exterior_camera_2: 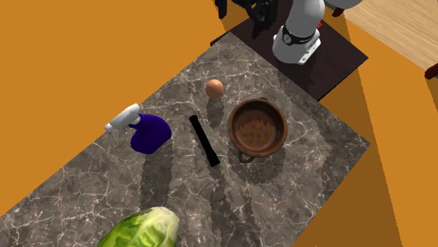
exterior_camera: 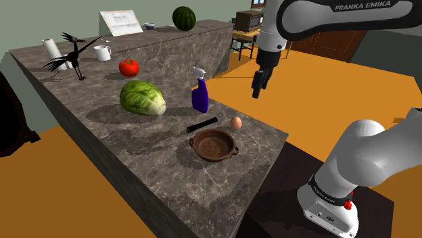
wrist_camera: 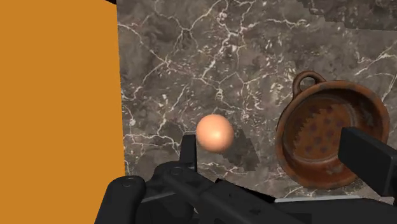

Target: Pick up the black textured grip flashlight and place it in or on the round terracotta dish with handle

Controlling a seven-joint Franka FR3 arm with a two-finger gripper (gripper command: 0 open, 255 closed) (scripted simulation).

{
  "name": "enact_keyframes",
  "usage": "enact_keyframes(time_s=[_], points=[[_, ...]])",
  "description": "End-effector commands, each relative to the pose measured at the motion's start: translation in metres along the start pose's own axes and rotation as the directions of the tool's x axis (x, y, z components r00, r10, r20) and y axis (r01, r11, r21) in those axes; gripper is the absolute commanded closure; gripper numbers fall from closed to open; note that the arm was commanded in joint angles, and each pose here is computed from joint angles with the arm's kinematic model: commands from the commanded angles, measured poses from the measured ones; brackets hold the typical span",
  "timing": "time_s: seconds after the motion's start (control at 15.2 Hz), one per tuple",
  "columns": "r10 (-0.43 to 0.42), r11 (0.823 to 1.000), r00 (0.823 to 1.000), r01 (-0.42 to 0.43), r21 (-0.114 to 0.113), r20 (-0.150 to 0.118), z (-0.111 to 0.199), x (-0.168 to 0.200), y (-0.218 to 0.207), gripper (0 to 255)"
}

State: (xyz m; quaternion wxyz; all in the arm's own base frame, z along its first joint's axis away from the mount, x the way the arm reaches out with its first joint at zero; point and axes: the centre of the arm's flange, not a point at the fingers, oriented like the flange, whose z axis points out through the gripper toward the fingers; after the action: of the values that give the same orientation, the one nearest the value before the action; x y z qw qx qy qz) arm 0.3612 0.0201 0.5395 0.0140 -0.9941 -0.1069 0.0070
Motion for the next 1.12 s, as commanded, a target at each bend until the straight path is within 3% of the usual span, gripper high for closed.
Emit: enact_keyframes(time_s=[0.0, 0.26, 0.53, 0.79, 1.06], points=[[-0.109, 0.994, 0.994, 0.109, -0.016, 0.000, 0.016, 0.023, 0.003, 0], [-0.308, 0.950, 0.951, 0.308, -0.046, 0.006, 0.049, 0.063, 0.001, 0], [-0.495, 0.866, 0.869, 0.495, -0.073, 0.019, 0.082, 0.102, -0.009, 0], [-0.661, 0.744, 0.750, 0.661, -0.098, 0.036, 0.115, 0.139, -0.025, 0], [-0.798, 0.591, 0.600, 0.798, -0.118, 0.059, 0.149, 0.171, -0.047, 0]])
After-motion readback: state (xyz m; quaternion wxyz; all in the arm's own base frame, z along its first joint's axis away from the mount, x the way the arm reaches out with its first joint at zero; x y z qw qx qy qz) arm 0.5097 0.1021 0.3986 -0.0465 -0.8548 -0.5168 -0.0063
